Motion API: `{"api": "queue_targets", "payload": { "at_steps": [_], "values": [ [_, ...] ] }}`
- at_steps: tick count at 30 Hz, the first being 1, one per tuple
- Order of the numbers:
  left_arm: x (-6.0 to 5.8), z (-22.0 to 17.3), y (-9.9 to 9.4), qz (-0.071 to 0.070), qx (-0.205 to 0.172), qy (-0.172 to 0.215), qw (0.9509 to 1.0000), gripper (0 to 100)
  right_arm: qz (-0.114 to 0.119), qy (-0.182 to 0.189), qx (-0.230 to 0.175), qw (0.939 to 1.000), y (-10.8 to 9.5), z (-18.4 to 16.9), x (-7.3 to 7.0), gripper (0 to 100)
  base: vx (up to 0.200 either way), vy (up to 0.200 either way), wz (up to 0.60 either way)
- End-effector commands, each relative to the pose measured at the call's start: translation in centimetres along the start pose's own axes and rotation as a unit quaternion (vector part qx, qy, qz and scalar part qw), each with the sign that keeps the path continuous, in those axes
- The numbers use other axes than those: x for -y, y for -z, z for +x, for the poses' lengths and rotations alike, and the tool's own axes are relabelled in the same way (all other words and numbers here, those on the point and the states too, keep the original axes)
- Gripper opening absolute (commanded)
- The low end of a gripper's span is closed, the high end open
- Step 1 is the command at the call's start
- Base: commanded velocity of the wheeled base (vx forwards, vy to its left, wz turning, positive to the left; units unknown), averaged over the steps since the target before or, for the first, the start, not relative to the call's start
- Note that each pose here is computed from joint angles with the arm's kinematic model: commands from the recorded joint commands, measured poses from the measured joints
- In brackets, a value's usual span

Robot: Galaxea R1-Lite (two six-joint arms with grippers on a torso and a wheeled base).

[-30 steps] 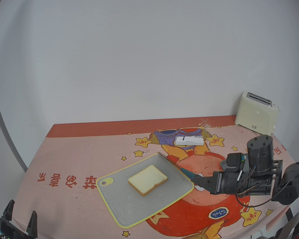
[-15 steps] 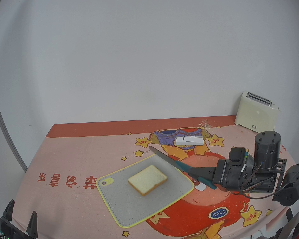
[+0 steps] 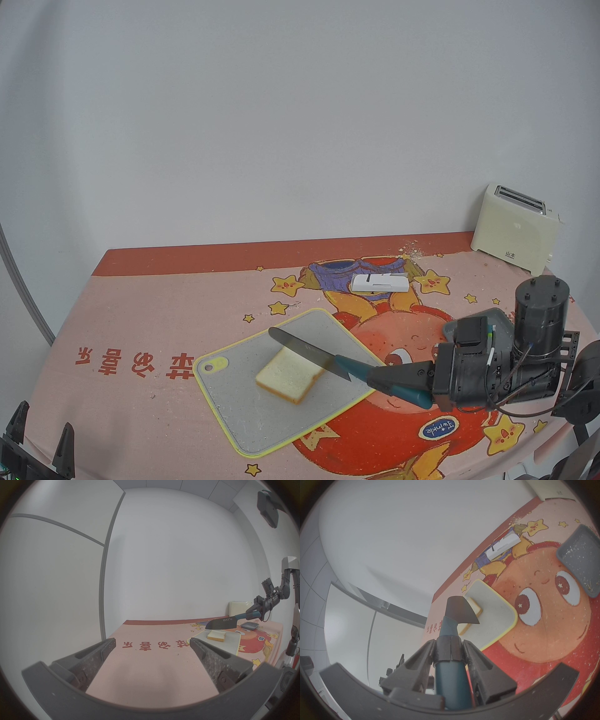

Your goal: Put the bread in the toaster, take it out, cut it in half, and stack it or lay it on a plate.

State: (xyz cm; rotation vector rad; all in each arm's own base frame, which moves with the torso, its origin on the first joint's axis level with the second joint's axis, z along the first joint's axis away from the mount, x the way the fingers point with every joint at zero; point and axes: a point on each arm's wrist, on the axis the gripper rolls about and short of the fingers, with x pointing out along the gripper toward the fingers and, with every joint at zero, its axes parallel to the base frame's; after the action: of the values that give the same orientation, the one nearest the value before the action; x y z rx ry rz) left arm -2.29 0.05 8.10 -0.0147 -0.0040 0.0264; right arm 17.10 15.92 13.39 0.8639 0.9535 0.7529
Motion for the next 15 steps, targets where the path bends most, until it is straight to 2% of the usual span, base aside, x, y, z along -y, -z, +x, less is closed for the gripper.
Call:
{"api": "queue_targets", "payload": {
  "at_steps": [1, 10, 11, 12, 13, 14, 15],
  "values": [
    [0.0, 0.1, 0.5, -0.003, -0.003, -0.001, 1.0, 100, 0.0, -0.043, -0.002, 0.9991, 0.2, -1.7, -1.4, 0, 0.0, 0.0, 0.0],
    [0.0, 0.1, 0.4, -0.006, 0.001, -0.002, 1.0, 100, -0.003, -0.049, 0.005, 0.9988, 0.6, -3.1, -1.3, 0, 0.0, 0.0, 0.0],
    [0.0, 0.1, 0.1, -0.01, 0.013, -0.001, 0.9999, 100, -0.002, -0.049, 0.007, 0.9988, 0.6, -3.1, -1.3, 0, 0.0, 0.0, 0.0],
    [0.0, -0.1, -0.4, -0.017, 0.041, -0.001, 0.999, 100, 0.0, -0.047, 0.007, 0.9989, 0.5, -3.1, -1.2, 0, 0.0, 0.0, 0.0],
    [0.0, -0.6, -2.7, -0.034, 0.131, 0.003, 0.9908, 100, 0.001, -0.047, 0.006, 0.9989, 0.5, -3.0, -1.2, 0, 0.0, 0.0, 0.0],
    [0.0, -1.5, -5.2, -0.041, 0.226, 0.002, 0.9734, 100, 0.003, -0.045, 0.006, 0.999, 0.5, -3.0, -1.1, 0, 0.0, 0.0, 0.0],
    [0.1, -1.4, -6.5, -0.042, 0.245, 0.0, 0.9686, 100, 0.003, -0.046, 0.006, 0.9989, 0.6, -3.0, -1.1, 0, 0.0, 0.0, 0.0]
  ]
}}
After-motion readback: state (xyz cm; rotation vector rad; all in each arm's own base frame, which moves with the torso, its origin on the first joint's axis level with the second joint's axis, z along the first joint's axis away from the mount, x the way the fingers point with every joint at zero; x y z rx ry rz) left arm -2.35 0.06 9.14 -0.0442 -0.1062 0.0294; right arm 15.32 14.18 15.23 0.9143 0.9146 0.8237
